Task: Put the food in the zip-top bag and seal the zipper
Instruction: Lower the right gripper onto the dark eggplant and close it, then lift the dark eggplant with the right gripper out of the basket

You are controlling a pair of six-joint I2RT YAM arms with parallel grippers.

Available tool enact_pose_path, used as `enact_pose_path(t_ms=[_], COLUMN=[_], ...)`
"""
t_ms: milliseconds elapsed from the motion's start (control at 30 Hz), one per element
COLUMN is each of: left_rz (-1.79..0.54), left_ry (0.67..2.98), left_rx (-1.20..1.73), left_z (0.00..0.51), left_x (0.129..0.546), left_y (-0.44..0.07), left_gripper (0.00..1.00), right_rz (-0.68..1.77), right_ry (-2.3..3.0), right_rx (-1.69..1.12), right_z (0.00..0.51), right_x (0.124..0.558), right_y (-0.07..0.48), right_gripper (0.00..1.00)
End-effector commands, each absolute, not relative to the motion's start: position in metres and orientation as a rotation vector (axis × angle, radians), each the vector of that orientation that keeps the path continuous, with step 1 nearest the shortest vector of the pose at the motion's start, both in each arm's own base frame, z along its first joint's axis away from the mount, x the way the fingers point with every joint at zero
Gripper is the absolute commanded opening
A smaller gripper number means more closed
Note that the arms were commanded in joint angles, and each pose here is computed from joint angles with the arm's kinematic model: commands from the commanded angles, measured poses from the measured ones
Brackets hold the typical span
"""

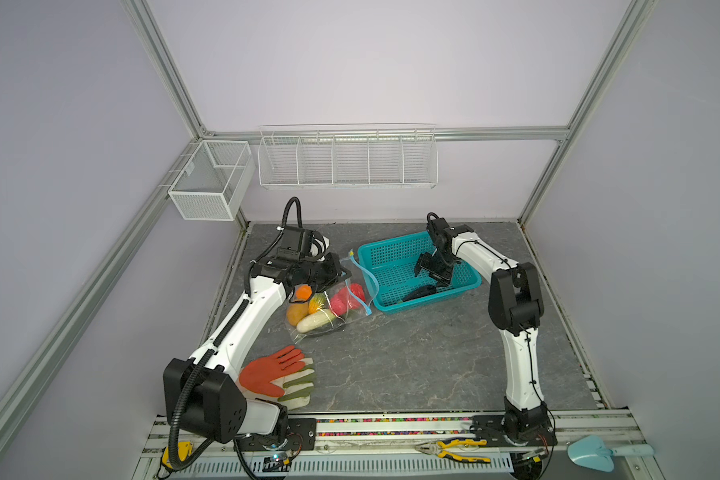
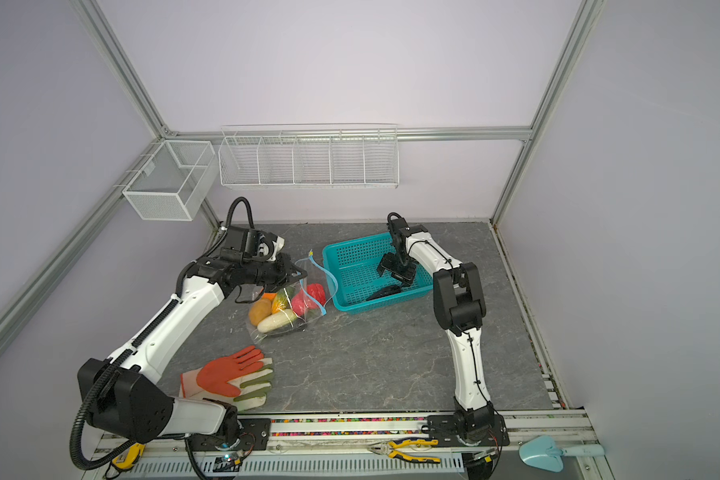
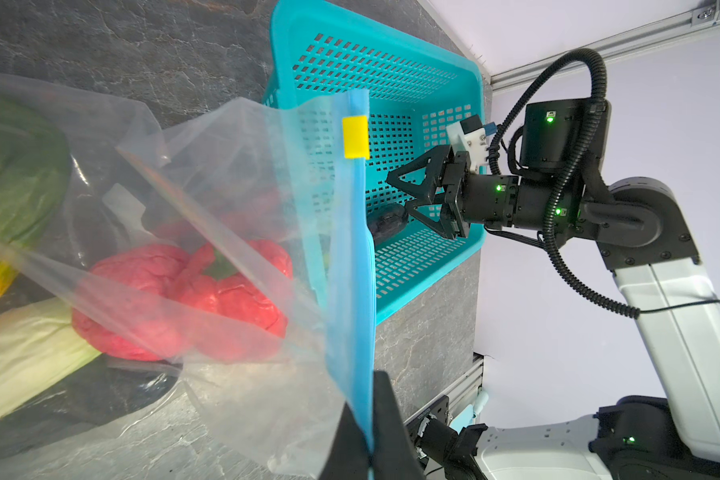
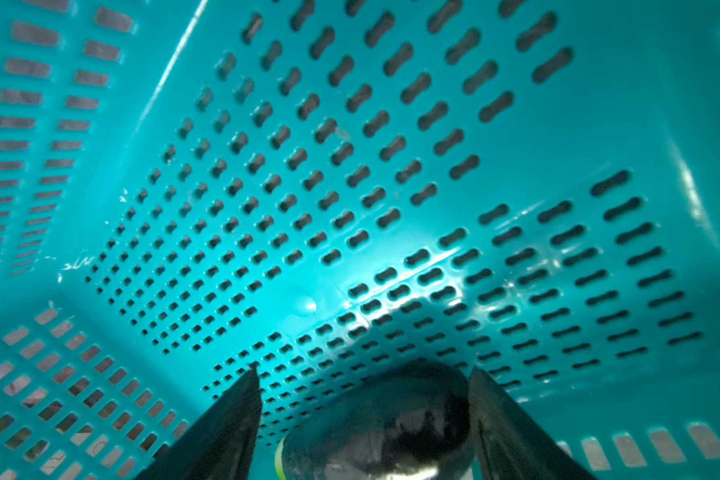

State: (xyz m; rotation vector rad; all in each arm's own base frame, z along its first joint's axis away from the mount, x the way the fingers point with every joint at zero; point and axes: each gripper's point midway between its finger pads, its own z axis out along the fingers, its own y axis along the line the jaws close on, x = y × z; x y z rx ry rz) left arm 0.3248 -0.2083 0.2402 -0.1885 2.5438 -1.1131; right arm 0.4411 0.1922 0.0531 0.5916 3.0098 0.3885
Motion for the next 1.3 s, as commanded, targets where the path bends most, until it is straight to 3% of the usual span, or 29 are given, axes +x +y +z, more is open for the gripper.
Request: enact_pose_path(t_ms=[0, 400, 567, 933, 1267], left_rz=[-1.11, -1.091, -1.088, -1.109, -1.111], left_ry=[2.531, 2.536, 2.535, 2.533, 2.53], left_rx=[-0.151, -0.162, -0.167, -0.16, -0.159], left_z=[0.243, 0.241, 0.241, 0.238, 0.24], left_x=[0.321, 0.318, 0.317, 0.319, 0.32], left_y=[-0.207, -0.204, -0.203, -0.206, -0.206], left_gripper=[0.0, 0.0, 0.0, 0.0, 0.0], right_rz=[0.414, 0.483, 0.396, 0.188, 0.3], right_ry=[3.0, 2.95, 2.923, 3.026, 3.103], right_rx=[0.587, 0.532, 0.51, 0.458, 0.518], right_z=[0.055, 0.064, 0.082, 0.09, 0.061], right_x=[0.448, 0.469, 0.47, 0.408, 0.39], right_y=[0.203, 0.226, 0.217, 0.184, 0.208], right_gripper=[0.8, 0.8, 0.79, 0.79, 0.79])
